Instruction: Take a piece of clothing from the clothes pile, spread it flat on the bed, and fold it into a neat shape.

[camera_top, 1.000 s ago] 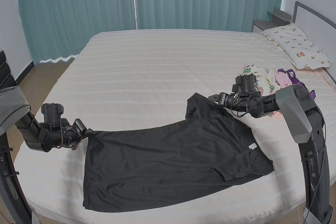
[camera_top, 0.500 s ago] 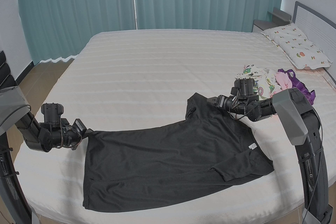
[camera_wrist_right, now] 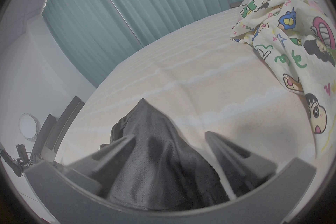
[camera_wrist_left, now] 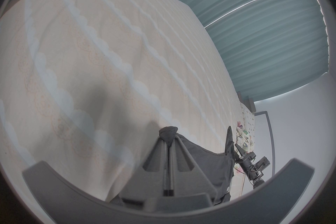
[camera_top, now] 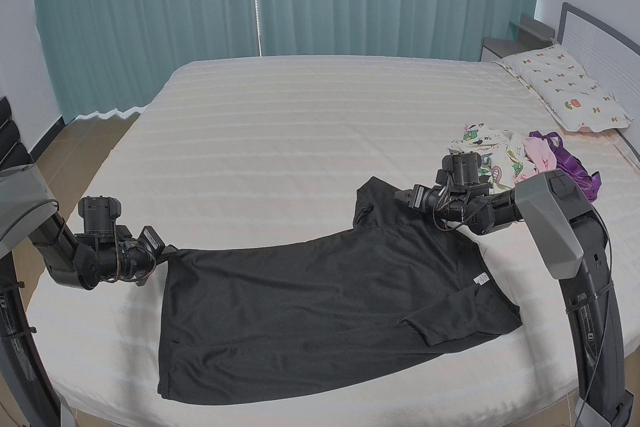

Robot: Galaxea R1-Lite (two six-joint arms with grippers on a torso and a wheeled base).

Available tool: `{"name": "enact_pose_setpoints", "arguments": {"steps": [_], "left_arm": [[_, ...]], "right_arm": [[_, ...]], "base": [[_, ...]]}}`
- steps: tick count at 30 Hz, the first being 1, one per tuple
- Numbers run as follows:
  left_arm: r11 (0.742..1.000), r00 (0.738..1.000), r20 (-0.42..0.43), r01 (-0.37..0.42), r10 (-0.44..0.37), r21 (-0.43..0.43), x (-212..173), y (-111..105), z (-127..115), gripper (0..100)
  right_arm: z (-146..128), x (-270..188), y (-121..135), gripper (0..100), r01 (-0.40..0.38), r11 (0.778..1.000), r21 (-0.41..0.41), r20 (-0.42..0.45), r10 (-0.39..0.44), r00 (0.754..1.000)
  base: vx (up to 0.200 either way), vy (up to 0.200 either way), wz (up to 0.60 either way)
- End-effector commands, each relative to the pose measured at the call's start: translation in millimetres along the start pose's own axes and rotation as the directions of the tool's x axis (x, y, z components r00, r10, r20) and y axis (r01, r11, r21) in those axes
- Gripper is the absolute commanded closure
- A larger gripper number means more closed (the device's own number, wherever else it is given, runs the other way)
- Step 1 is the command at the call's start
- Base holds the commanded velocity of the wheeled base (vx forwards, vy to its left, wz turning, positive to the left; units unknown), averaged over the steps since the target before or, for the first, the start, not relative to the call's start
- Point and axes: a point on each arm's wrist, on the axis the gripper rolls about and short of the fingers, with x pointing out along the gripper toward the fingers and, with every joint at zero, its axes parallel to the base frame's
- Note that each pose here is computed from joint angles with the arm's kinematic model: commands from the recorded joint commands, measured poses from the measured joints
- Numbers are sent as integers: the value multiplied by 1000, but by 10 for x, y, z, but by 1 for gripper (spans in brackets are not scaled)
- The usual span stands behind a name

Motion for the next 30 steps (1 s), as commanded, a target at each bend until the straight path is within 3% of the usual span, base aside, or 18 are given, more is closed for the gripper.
{"name": "enact_pose_setpoints", "arguments": {"steps": [1, 20, 22, 30], "left_arm": [[1000, 1000, 2, 0, 0, -1, -2, -1, 3, 100], [1000, 998, 52, 23, -23, 5, -145, -67, 117, 100], [1000, 998, 59, 24, -24, 10, -163, -76, 125, 100], [998, 994, 96, 51, -54, 34, -290, -200, 174, 100]], "right_arm": [[-5, 7, -8, 100, 5, 1000, 1, 3, -5, 1000], [278, -171, -34, 100, 16, 998, 67, 72, -21, 997], [352, -216, -43, 100, 15, 996, 82, 122, -25, 992], [288, -428, -55, 100, 16, 996, 93, 148, -30, 989]], "base": [[0, 0, 0], [0, 0, 0], [0, 0, 0], [0, 0, 0]]}}
